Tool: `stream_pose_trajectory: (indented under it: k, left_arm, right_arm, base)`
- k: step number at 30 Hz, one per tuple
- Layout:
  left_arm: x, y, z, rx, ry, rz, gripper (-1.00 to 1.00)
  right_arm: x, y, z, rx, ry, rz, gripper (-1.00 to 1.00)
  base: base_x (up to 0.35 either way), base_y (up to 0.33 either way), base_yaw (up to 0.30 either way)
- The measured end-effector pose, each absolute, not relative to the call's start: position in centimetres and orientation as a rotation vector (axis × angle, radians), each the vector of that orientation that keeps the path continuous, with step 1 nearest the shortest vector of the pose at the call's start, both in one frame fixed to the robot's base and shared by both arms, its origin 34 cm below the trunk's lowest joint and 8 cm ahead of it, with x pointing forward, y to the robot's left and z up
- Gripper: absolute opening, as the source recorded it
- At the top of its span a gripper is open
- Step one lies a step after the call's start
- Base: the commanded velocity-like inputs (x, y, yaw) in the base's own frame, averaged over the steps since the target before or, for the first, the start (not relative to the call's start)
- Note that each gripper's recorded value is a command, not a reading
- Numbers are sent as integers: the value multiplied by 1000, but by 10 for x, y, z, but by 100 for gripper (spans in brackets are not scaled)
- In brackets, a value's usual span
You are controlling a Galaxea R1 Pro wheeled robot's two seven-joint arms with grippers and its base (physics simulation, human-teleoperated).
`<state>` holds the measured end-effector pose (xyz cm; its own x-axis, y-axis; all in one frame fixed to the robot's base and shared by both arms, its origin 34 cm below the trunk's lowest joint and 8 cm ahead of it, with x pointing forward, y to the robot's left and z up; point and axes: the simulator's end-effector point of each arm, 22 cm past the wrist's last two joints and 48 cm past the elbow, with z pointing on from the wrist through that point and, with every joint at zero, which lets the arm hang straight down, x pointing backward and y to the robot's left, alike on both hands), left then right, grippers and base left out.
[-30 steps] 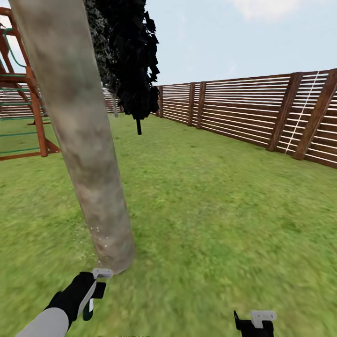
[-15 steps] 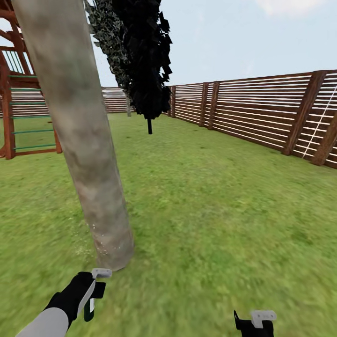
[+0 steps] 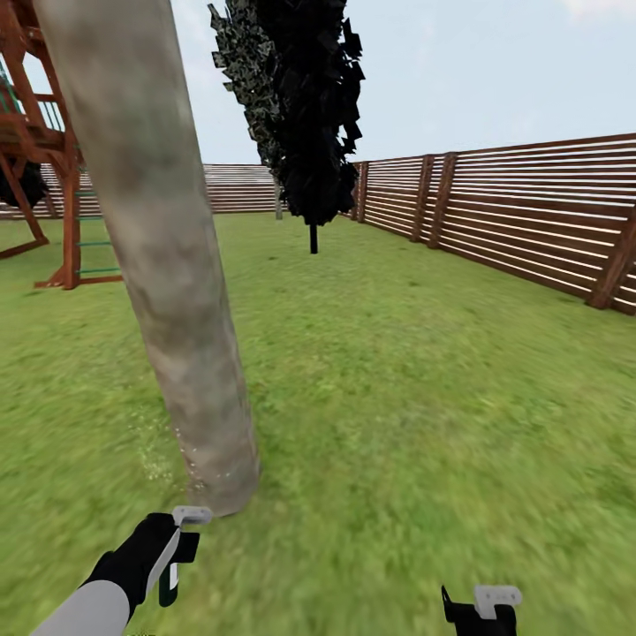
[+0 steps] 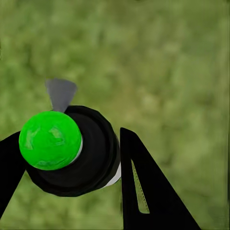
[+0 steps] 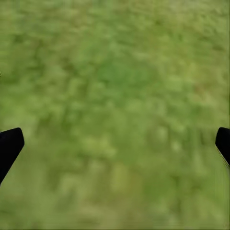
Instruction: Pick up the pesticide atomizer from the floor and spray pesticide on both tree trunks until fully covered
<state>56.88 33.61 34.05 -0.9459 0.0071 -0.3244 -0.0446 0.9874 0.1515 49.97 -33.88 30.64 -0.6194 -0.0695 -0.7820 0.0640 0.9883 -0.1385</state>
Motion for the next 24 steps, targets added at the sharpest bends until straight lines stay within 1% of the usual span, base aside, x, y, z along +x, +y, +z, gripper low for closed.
stream_pose_trajectory:
  k: [8,13,24]
  left_arm:
    - [569,335,341,-26,2802,223,-100]
    - [570,335,341,-27,2800,223,-100]
    - [570,336,342,-28,2799,224,-100]
  right_arm:
    - [500,-339,306,-4,2231,-190,100]
    - [500,-339,306,-3,2231,-191,100]
    - [499,-339,306,-4,2231,-190,100]
  base:
    - [7,-272,57]
    - [3,-274,260]
    - [74,-274,278]
